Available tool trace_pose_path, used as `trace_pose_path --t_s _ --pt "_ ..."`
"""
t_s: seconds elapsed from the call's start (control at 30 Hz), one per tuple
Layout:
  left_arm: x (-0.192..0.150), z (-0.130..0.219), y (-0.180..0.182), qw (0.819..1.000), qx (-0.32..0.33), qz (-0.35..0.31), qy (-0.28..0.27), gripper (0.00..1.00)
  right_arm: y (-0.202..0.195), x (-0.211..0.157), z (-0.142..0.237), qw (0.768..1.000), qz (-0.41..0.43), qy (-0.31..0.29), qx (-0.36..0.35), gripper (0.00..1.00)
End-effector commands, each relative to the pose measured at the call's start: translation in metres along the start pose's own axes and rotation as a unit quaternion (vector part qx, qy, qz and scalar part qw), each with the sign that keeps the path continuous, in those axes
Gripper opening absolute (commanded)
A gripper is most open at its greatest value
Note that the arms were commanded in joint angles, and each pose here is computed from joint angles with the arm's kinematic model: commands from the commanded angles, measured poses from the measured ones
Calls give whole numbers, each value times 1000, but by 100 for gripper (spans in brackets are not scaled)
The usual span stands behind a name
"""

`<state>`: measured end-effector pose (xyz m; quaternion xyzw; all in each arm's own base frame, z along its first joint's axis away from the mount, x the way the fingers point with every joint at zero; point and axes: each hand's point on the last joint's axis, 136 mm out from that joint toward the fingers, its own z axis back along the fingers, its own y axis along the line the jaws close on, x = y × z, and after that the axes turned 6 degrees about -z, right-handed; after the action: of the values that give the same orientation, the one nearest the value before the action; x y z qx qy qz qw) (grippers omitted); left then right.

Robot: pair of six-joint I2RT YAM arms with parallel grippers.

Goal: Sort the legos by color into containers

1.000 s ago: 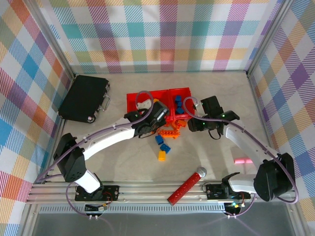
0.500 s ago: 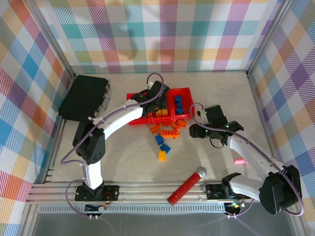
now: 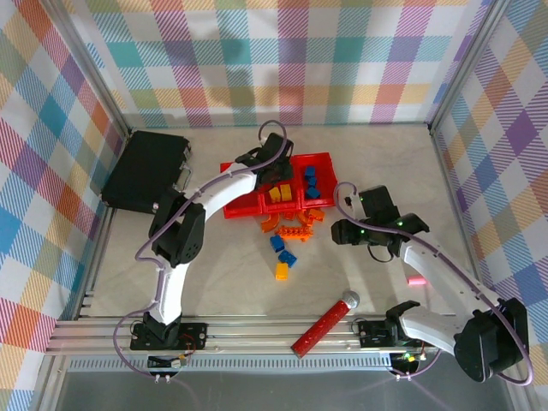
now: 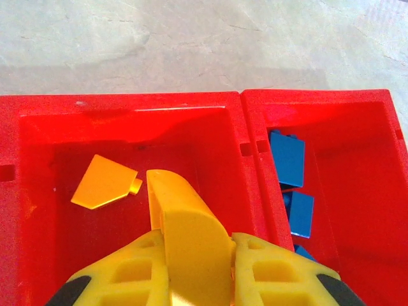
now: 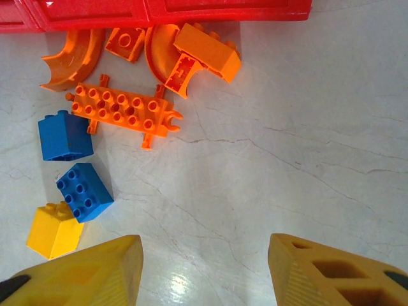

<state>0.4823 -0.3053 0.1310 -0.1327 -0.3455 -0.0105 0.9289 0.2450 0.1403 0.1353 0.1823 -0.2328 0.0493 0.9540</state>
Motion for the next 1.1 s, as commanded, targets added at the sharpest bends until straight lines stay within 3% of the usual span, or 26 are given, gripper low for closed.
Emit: trace_pose_path --t_s 0.0,0.23,0.47,0.7,0.87,1.07 --pt "8 -10 -7 1000 -16 10 -4 16 7 -1 12 1000 -6 -3 14 55" --pt "11 -23 -4 1000 -12 20 -3 22 8 -9 23 1000 -15 -6 21 55" --pt "15 -21 -2 1000 -12 16 -9 35 8 -14 32 999 -18 -12 25 54" --pt "16 -13 -4 1000 -23 15 -13 42 10 -14 32 999 -22 -11 30 54" --pt "27 6 -14 998 -52 11 -30 46 15 -14 33 998 -29 -12 45 54" --pt "45 58 -29 994 -91 -17 -61 56 16 -14 29 998 -51 -1 48 55"
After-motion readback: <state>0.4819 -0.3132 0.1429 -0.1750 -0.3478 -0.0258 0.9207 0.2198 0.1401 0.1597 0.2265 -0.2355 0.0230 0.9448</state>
